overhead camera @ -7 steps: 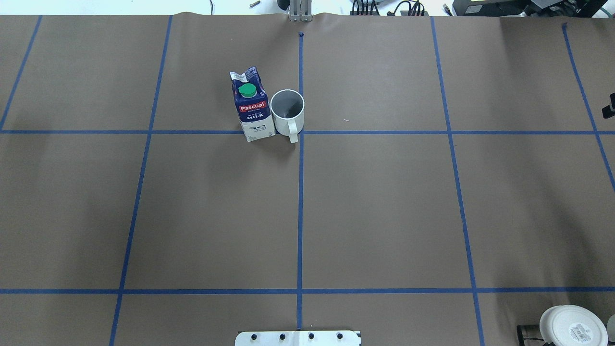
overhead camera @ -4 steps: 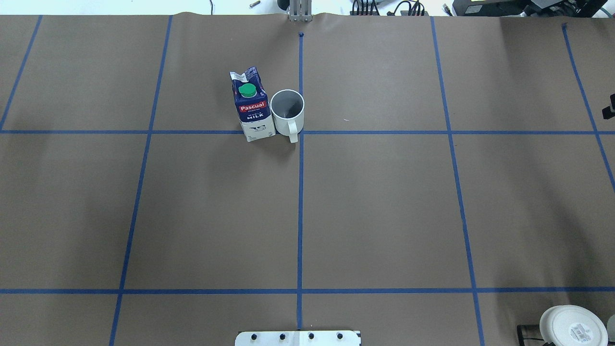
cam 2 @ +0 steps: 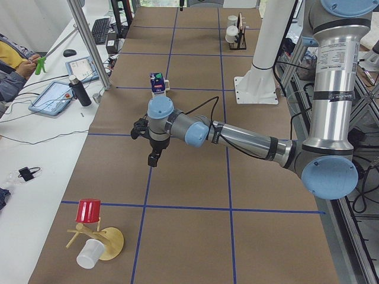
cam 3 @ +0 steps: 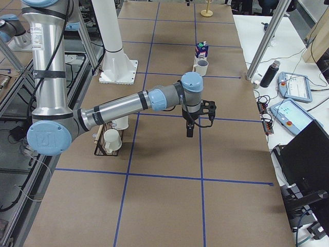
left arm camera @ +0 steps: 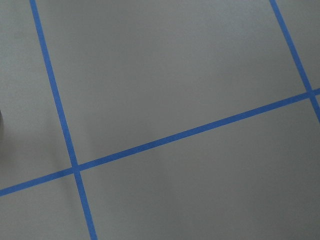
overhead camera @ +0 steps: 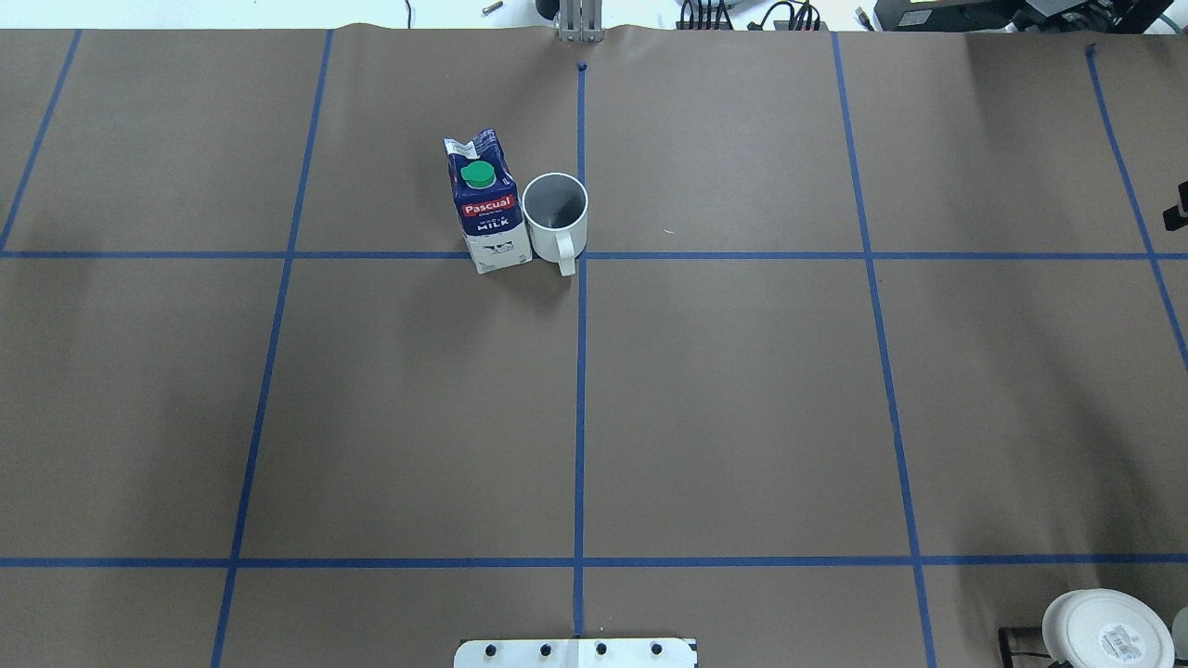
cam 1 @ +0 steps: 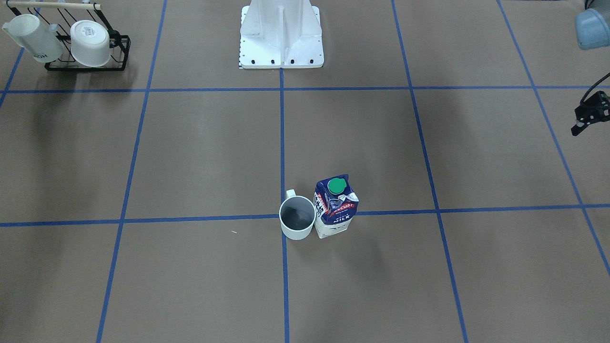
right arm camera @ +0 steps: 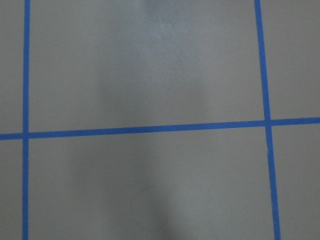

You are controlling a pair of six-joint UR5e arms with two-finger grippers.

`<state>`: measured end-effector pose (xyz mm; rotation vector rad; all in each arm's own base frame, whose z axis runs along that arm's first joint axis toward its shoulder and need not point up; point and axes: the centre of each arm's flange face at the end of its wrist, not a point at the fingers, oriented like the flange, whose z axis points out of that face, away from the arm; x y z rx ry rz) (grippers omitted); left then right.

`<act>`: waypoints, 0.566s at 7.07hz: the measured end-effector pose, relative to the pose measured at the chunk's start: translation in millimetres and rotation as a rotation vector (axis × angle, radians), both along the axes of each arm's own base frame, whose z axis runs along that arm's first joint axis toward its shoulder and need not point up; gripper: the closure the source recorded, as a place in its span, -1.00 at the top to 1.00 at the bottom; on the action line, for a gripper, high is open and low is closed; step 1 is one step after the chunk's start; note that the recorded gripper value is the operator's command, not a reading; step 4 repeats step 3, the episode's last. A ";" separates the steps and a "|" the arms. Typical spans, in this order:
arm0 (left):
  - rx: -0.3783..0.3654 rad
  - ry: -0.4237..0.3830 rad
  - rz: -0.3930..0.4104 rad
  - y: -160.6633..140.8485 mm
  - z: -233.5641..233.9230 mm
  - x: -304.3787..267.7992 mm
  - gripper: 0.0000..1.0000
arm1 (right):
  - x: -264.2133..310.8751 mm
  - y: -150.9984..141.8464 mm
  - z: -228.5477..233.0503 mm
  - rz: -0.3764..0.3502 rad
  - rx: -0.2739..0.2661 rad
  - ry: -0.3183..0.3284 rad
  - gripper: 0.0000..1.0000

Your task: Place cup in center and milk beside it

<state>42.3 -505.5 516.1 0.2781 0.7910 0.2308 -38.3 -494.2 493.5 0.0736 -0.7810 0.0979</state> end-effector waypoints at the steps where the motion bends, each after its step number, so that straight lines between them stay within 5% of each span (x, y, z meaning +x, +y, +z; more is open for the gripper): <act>1: 0.001 0.000 0.000 0.3 -0.3 -0.1 0.97 | 0.0 0.0 -0.1 0.000 0.000 0.000 1.00; 4: 0.010 0.005 0.000 2.0 -4.8 -0.8 0.97 | 0.2 0.0 -0.1 0.001 -0.001 0.000 1.00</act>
